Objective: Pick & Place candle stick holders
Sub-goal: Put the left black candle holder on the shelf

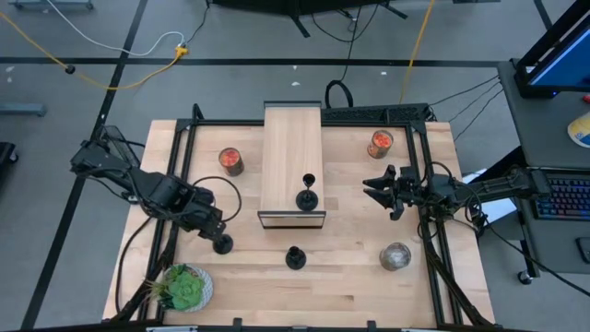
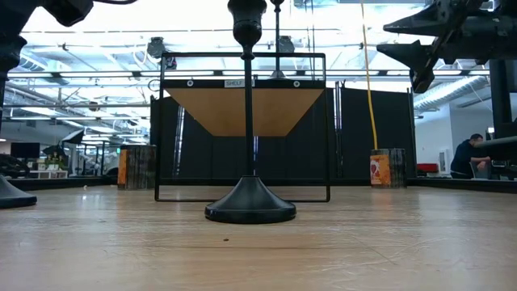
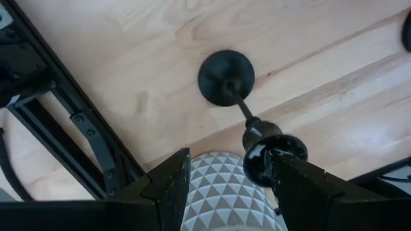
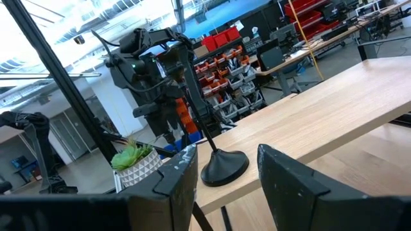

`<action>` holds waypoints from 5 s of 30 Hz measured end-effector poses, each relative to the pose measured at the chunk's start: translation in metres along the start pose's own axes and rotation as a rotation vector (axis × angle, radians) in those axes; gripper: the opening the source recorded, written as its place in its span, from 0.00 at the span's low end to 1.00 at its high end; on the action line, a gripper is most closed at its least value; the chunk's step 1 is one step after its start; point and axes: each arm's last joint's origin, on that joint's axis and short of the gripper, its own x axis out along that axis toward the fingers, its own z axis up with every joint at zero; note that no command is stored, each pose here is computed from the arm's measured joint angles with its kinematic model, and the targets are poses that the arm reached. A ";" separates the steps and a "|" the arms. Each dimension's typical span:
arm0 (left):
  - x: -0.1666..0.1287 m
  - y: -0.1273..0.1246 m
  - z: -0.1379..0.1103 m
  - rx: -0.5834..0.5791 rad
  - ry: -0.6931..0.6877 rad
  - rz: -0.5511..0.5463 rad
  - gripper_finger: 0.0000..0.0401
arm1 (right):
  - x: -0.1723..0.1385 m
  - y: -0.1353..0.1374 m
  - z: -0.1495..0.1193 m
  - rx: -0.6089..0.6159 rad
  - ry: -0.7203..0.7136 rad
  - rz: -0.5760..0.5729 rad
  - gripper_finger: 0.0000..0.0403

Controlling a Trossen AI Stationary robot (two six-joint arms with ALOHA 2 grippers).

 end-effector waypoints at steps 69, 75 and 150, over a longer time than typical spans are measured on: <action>-0.142 -0.030 -0.002 0.301 -0.371 -0.549 0.04 | 0.000 0.000 0.000 0.001 -0.001 0.000 0.39; -0.155 -0.027 0.009 0.273 -0.412 -0.574 0.04 | 0.000 0.000 0.000 0.001 -0.001 0.000 0.39; -0.135 -0.096 0.130 0.347 -0.233 -0.279 0.04 | 0.000 -0.002 -0.005 0.006 0.047 -0.021 0.39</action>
